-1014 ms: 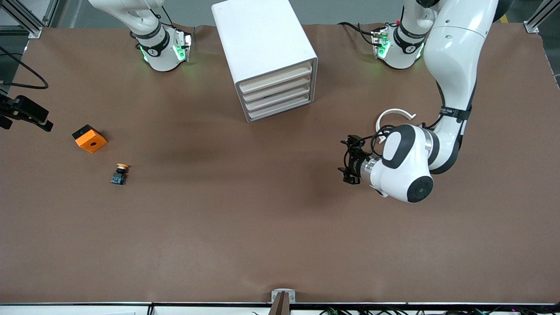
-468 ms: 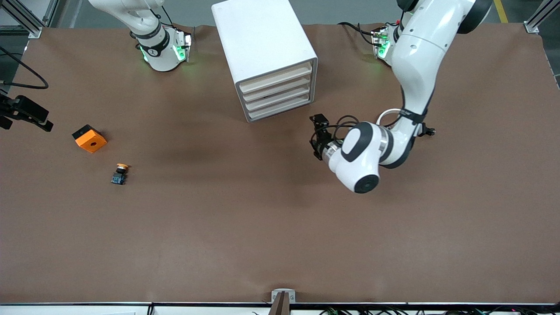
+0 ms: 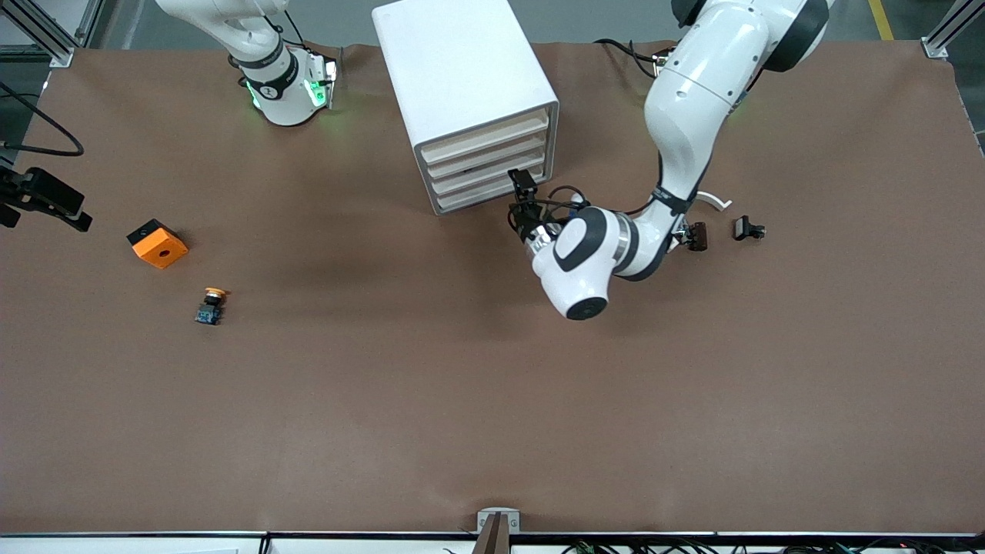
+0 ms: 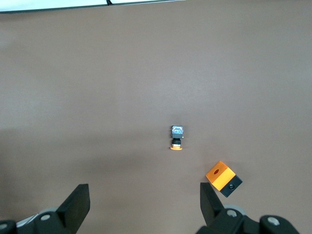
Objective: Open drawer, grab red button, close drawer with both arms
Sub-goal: 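Grasp the drawer front with the left gripper and pull it open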
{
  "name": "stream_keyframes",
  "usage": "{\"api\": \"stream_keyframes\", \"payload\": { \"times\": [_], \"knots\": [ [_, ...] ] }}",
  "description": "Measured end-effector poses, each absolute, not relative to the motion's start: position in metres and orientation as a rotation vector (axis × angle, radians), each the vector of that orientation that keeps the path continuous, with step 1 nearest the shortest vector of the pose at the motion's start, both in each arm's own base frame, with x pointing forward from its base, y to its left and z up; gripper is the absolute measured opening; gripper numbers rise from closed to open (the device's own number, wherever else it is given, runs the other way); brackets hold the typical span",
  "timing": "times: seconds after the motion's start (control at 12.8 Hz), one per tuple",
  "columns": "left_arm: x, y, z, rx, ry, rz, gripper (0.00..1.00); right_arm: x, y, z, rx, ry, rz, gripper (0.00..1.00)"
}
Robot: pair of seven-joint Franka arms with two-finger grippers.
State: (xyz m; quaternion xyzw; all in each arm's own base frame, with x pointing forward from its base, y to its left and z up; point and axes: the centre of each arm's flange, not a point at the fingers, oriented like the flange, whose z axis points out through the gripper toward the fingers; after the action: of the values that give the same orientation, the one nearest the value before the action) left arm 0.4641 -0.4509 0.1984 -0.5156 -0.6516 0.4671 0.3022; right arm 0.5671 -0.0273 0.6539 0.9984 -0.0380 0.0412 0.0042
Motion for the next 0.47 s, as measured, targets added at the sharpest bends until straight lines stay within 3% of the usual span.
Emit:
{"api": "stream_keyframes", "payload": {
  "times": [0.16,0.23,0.31,0.47],
  "knots": [
    [0.44,-0.472,0.196,-1.337,-1.705,1.184,0.84,0.567,-0.027,0.654,3.128,-0.118,0.129,1.0],
    [0.433,-0.478,0.197,-1.326,-1.692,1.174,0.77,0.567,-0.026,0.654,3.129,-0.117,0.129,1.0],
    [0.429,-0.481,0.199,-1.313,-1.677,1.18,0.77,0.567,-0.025,0.654,3.129,-0.114,0.129,1.0],
    [0.423,-0.485,0.201,-1.295,-1.651,1.198,0.55,0.568,-0.021,0.653,3.131,-0.102,0.127,1.0]
  ]
}}
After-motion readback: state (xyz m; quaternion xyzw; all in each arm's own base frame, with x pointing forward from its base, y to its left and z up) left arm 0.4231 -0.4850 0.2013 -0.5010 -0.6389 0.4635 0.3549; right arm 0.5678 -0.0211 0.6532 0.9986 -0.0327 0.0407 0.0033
